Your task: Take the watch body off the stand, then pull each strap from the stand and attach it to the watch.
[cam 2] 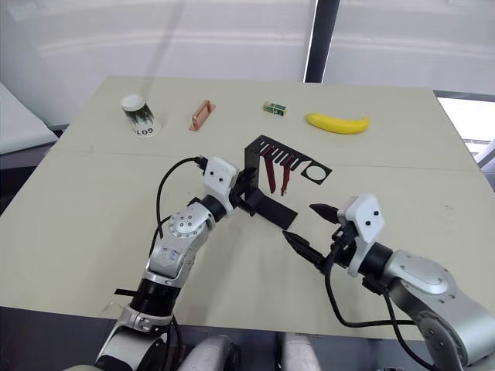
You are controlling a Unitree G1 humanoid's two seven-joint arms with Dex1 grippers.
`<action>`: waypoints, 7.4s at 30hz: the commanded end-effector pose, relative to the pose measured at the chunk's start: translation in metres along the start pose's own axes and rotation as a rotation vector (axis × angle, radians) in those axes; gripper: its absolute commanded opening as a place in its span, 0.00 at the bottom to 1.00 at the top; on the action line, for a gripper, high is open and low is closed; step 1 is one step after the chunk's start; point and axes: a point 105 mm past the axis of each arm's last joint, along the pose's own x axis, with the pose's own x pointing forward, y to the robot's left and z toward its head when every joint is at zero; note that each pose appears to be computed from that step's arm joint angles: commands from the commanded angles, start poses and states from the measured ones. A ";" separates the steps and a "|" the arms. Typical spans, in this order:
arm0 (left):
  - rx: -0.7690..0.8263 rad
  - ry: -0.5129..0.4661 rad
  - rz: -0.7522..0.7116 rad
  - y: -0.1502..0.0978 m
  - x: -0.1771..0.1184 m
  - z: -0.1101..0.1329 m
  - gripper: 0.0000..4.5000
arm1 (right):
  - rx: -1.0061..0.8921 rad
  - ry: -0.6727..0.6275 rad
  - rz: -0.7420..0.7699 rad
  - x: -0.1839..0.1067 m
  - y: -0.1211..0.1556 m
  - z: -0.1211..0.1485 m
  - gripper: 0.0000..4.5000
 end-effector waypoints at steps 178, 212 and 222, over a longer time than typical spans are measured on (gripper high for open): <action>-0.536 -0.122 -0.945 -0.029 -0.082 0.096 0.53 | 0.181 -0.048 0.667 0.056 0.038 0.060 0.00; -0.588 -0.171 -0.968 -0.033 -0.082 0.100 0.01 | 0.151 -0.053 0.649 0.055 0.038 0.062 0.00; -0.560 -0.161 -0.986 -0.034 -0.084 0.100 0.00 | 0.130 -0.084 0.586 0.042 0.035 0.063 0.41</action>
